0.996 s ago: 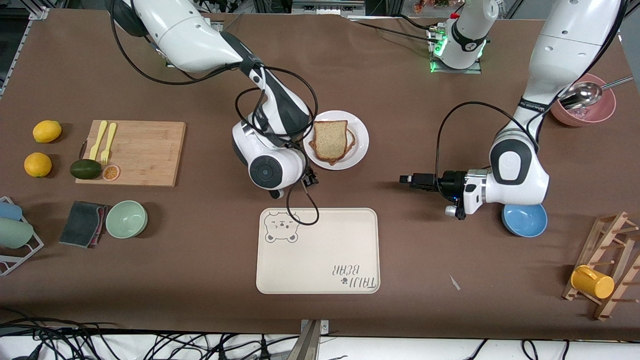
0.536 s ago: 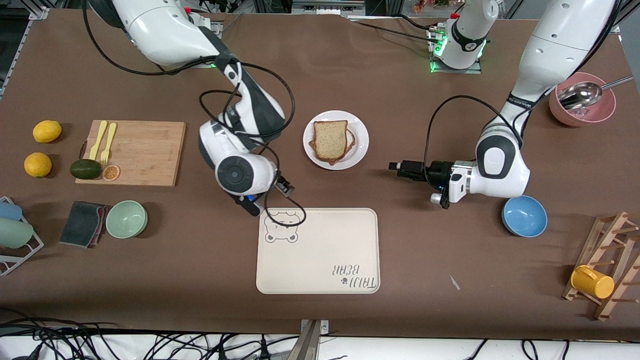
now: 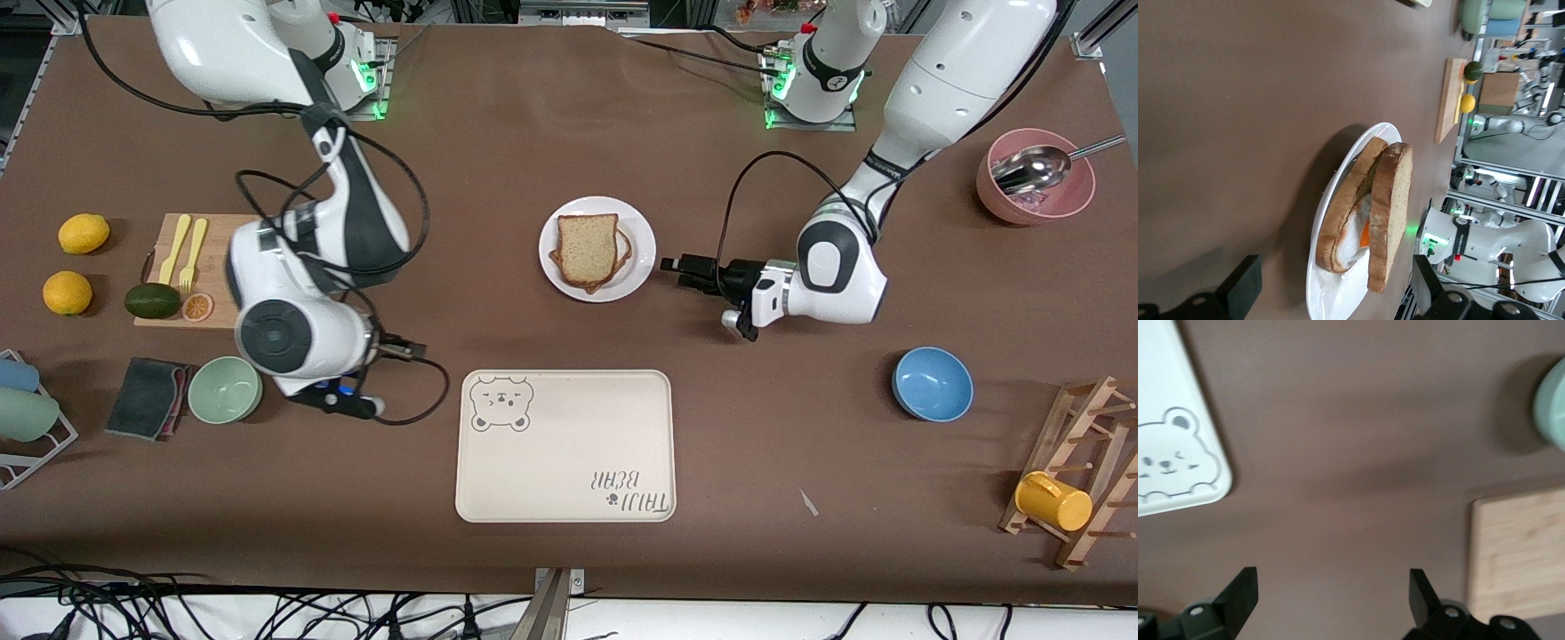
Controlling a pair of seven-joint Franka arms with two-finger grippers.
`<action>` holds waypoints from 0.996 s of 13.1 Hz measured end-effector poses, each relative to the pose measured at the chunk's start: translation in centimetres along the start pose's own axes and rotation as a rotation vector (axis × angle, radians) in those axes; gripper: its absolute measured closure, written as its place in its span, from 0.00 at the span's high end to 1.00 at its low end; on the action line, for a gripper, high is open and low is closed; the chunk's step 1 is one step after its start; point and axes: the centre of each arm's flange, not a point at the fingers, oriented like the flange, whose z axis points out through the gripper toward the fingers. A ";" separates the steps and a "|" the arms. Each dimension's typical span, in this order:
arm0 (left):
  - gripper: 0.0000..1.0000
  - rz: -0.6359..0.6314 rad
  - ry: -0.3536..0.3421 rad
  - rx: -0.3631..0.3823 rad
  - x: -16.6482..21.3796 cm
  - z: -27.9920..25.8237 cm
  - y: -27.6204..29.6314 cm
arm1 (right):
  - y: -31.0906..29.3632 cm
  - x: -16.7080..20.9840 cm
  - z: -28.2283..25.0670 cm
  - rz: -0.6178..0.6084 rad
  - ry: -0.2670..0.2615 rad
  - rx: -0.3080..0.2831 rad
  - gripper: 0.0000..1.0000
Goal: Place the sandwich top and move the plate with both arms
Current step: 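Grasp the white plate rim with the left gripper while the right gripper retracts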
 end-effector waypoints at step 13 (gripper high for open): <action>1.00 0.082 0.058 -0.027 -3.3 3.1 -1.2 | 27.1 1.7 -7.2 -0.416 0.002 0.098 1.00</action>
